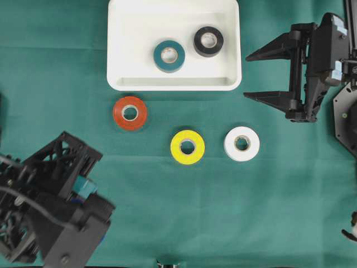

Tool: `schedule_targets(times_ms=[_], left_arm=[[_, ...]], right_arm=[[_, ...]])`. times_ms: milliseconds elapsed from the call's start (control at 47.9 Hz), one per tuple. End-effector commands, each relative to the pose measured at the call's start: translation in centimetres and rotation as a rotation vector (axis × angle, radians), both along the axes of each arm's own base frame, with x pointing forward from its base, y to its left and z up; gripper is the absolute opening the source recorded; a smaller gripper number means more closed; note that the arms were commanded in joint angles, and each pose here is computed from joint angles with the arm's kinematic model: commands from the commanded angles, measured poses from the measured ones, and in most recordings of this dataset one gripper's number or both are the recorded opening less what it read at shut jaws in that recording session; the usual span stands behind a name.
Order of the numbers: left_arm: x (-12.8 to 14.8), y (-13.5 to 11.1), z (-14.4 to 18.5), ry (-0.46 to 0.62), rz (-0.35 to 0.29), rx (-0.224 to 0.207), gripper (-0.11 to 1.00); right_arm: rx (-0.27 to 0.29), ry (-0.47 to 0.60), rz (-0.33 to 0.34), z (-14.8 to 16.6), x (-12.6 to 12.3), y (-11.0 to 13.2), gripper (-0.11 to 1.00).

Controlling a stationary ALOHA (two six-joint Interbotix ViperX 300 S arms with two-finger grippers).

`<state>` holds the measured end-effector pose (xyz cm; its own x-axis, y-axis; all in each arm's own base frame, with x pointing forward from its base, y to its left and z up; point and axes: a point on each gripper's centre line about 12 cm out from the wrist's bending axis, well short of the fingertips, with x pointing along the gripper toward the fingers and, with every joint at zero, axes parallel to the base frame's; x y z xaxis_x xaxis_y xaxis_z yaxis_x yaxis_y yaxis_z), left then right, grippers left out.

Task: Pick up the tape from a random location and place it into the white case.
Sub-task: 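Lift the blue tape roll and carry it up toward the tray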

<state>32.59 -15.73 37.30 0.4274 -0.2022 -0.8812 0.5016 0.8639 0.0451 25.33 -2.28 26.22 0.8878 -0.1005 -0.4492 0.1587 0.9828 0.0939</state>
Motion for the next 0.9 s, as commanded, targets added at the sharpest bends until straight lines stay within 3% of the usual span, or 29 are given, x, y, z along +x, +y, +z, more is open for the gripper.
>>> schedule_targets(times_ms=[0, 251, 564, 878], left_arm=[[-0.1, 1.4, 1.1, -0.034, 0.034, -0.013, 0.23], [1.7, 6.0, 0.6, -0.036, 0.173, -0.013, 0.23], [3.3, 14.5, -0.3, -0.044, 0.416, -0.008, 0.23], [2.8, 22.1, -0.9, -0.053, 0.623, -0.002, 0.23]], right_arm=[[-0.004, -0.017, 0.003, 0.5, 0.1, 0.0, 0.82], [-0.002, -0.006, 0.001, 0.4, 0.1, 0.0, 0.82], [-0.004, -0.007, 0.002, 0.4, 0.1, 0.0, 0.82], [-0.003, 0.012, -0.002, 0.2, 0.0, 0.0, 0.82]])
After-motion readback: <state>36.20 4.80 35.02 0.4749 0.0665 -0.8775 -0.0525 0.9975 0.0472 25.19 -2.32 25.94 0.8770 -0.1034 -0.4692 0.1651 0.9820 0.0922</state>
